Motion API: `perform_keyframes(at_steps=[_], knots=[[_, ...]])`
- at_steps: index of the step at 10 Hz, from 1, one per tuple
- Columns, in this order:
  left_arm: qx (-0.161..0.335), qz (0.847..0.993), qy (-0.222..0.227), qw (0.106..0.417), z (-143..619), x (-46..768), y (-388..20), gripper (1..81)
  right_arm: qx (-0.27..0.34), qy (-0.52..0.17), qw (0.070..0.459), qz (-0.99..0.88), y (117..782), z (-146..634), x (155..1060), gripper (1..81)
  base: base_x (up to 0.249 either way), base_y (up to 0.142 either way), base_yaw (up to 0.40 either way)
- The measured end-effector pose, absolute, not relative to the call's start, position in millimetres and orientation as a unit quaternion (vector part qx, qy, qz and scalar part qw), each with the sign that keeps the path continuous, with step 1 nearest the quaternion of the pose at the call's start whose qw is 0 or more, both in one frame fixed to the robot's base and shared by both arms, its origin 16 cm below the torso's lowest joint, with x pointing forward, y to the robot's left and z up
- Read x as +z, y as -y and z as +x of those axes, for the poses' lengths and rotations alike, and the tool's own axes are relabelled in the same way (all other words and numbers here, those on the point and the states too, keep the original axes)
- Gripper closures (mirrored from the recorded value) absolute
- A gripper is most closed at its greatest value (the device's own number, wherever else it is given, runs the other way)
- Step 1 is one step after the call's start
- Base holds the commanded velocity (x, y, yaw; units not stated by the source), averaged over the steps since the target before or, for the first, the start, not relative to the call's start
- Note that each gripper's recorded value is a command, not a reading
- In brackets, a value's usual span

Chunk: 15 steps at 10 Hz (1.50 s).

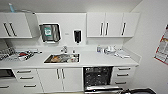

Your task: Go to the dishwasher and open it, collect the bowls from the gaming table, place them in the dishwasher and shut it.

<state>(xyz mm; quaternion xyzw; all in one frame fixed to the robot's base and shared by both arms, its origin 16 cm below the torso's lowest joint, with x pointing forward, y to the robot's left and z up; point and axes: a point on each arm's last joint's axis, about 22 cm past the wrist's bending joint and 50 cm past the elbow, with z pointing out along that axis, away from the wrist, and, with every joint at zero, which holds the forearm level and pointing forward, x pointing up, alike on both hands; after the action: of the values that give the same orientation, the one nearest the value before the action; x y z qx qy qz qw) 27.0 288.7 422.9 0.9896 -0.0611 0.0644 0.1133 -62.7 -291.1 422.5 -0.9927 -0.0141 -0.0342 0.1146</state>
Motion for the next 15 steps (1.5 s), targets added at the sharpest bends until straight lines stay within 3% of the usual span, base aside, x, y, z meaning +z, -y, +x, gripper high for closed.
perform_keyframes(at_steps=[15], knots=[[0.071, 0.989, 0.062, 0.115, 35, 424, -289, 81.1, -0.038, 0.016, 0.115, -0.993, 290, -57, 422, 81.1, 0.11, 0.0, 0.0]])
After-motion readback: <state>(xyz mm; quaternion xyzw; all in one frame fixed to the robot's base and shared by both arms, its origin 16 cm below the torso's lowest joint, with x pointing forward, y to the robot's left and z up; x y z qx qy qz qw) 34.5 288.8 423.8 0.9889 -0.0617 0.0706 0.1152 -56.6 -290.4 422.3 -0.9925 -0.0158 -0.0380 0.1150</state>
